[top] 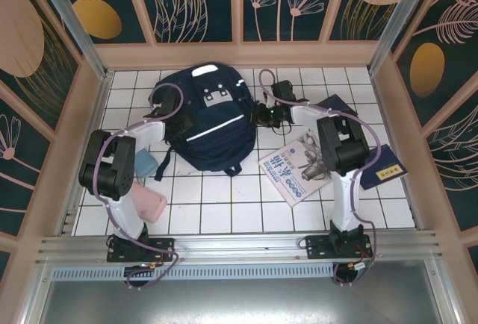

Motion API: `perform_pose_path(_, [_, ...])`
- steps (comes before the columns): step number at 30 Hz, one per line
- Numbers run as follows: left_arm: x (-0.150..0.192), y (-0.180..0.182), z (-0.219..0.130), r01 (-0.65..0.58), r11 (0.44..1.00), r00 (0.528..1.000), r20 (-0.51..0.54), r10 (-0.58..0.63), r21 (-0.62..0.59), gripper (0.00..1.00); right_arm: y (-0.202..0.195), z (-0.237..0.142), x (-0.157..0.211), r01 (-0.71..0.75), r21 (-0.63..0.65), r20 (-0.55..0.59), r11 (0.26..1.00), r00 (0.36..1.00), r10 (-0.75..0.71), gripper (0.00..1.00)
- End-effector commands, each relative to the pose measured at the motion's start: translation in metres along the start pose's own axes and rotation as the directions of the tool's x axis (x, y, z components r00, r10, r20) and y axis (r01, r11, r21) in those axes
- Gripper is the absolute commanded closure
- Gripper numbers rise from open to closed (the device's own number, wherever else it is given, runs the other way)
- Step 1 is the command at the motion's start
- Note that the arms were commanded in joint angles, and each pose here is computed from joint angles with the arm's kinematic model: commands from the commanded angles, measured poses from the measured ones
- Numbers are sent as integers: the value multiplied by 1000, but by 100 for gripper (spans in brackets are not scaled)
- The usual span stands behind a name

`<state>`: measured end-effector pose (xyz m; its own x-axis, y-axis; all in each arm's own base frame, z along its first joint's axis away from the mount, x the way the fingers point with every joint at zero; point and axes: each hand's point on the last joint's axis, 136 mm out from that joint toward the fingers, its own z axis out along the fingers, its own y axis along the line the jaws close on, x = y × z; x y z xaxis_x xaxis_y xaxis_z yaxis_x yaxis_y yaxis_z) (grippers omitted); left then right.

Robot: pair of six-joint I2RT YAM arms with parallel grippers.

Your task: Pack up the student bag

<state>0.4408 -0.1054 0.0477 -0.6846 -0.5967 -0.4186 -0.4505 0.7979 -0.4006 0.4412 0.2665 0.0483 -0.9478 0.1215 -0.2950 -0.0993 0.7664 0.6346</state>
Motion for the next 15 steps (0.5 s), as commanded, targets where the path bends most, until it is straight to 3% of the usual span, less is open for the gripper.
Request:
perform_pose_path(1, [-3, -20, 0, -45, 998, 999, -10, 46, 46, 37, 35, -20, 44, -3, -104, -89, 995, 996, -7, 86])
perform_pose_path(5, [-7, -11, -13, -73, 997, 997, 19, 73, 2, 28, 21, -46, 68, 6, -39, -70, 999, 998, -9, 82])
perform_pose_path(7, [-9, -9, -21, -99, 995, 995, 26, 99, -6, 24, 8, -64, 62, 8, 32, -14, 999, 1000, -7, 78])
perform_pose_path(11, [-11, -13, -36, -164, 986, 986, 15, 164, -7, 21, -5, -97, 33, -25, 67, 124, 997, 992, 16, 55])
perform_pose_path(15, [-12, -19, -50, -219, 975, 975, 16, 220, -15, 20, -7, -94, 14, -42, 49, 154, 998, 988, 34, 51])
